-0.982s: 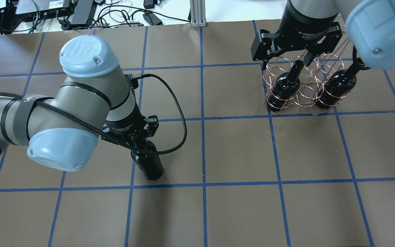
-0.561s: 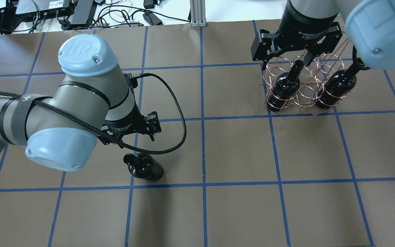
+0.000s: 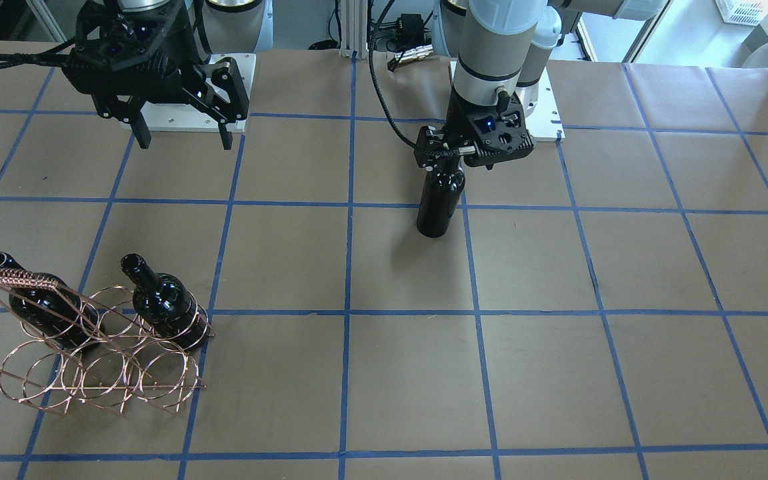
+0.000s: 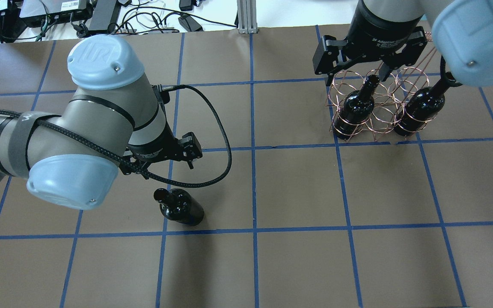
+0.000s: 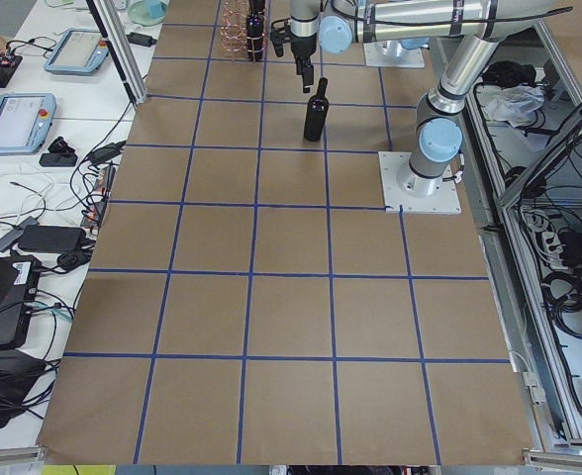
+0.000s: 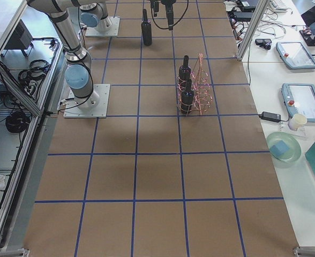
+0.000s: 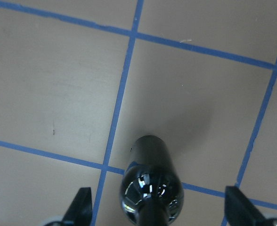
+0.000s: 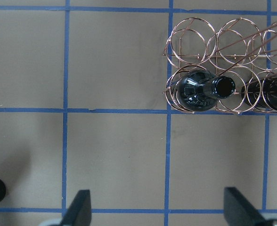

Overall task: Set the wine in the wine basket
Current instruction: 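Open the left gripper and withdraw it from the standing bottle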

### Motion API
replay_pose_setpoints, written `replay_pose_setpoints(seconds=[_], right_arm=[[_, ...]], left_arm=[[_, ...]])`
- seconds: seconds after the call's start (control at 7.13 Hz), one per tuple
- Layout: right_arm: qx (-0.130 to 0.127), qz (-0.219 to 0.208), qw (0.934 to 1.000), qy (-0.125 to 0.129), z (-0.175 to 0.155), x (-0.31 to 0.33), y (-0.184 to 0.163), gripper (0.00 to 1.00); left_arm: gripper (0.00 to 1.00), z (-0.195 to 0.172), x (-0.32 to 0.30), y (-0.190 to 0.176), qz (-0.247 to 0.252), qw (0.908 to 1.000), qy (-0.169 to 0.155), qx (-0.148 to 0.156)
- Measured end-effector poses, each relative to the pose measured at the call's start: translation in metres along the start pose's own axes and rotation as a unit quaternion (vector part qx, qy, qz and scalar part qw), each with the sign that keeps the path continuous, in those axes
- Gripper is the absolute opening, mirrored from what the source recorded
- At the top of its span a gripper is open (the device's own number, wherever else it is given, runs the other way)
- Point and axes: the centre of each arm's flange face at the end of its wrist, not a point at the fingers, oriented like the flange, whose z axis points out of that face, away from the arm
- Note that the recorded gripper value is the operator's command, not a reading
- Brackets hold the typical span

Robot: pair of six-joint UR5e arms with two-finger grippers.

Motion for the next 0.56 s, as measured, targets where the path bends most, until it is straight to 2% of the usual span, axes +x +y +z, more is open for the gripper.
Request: replay_pose_setpoints(seconds=[0.14, 0.56], right_arm=[[0.001, 0.000, 1.0000, -0.001, -0.001, 0.000, -0.001, 1.00], [-0.003, -0.004, 1.0000, -0.003, 0.003, -0.009, 0.001, 1.00]], left_arm=[[1.00, -0.023, -0.022, -0.021, 0.013, 0.9999, 0.002, 0.001], [1.00, -0.075, -0.130, -0.081, 0.093, 0.9956, 0.005, 0.006]])
